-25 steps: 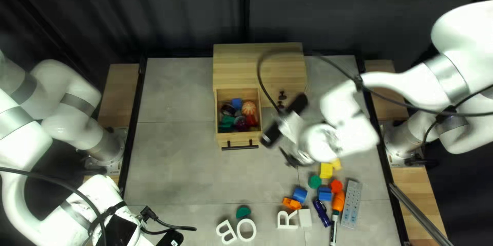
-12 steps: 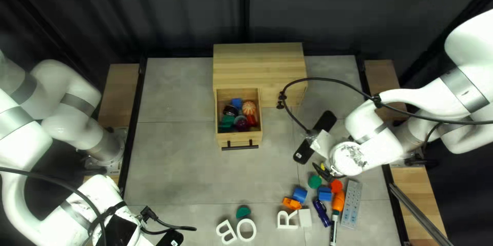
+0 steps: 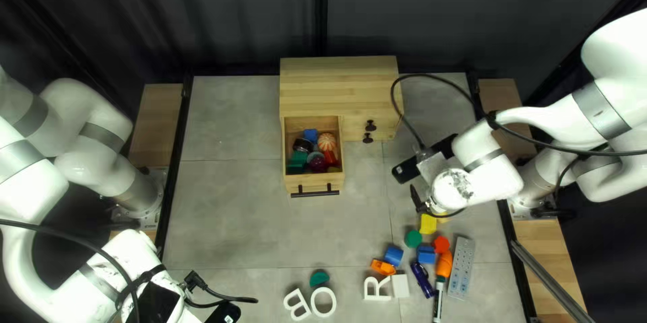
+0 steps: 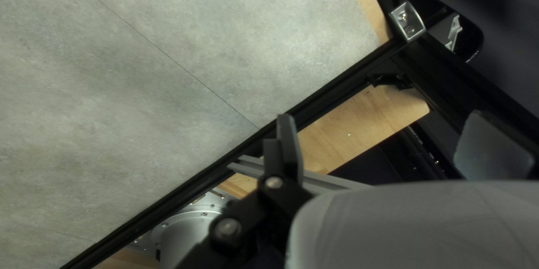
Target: Open drawers and place objects into drawer and close
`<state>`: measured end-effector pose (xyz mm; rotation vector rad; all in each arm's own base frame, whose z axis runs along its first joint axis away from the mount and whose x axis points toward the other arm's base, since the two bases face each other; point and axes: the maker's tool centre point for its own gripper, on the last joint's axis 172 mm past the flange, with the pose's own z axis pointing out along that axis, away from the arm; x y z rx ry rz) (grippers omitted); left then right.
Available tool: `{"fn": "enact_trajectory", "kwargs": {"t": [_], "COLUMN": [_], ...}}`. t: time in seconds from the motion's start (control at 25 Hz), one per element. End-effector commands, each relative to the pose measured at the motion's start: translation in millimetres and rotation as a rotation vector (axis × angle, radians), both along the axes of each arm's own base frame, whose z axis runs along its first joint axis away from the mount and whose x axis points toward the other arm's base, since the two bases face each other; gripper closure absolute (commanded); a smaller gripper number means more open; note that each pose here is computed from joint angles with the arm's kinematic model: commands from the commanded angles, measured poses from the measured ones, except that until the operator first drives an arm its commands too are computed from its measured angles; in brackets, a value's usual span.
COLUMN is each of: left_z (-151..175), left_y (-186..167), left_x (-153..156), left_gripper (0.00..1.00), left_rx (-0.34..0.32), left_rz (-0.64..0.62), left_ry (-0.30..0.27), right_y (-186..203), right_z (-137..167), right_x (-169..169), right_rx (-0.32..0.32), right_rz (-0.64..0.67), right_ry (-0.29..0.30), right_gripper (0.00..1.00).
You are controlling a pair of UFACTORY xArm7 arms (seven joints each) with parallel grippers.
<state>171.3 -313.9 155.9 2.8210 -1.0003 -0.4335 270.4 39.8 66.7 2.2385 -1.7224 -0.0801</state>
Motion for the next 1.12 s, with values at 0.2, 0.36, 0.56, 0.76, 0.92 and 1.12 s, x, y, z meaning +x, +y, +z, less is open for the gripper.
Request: {"fn": "enact_trajectory", "kwargs": {"t": [0.2,0.36,0.56,0.76,0.92,1.12], "left_z": [0.0,0.0,0.0,0.0,0.0,0.0], "left_y": [0.0,0.0,0.0,0.0,0.0,0.0], "left_x": [0.0,0.0,0.0,0.0,0.0,0.0], "left_gripper": [0.0,0.0,0.0,0.0,0.0,0.0], "left_rx": [0.0,0.0,0.0,0.0,0.0,0.0], "left_rz": [0.0,0.0,0.0,0.0,0.0,0.0], "left_ry": [0.0,0.0,0.0,0.0,0.0,0.0], "right_y": [-0.5,-0.2,0.2,0.4,1.1,-0.7], "right_z": [-14.6,-22.6,-28.9,-31.0,-33.4,-32.2], "right_x": [5.2,2.3,1.6,3.8,5.2,3.9], "right_rx": [0.009,0.021,0.025,0.019,0.016,0.011], "right_rz": [-0.023,-0.02,-0.027,-0.038,-0.049,-0.064], "right_ry": [-0.075,-0.108,-0.128,-0.137,-0.142,-0.15], "right_gripper": [0.0,0.0,0.0,0.0,0.0,0.01]}}
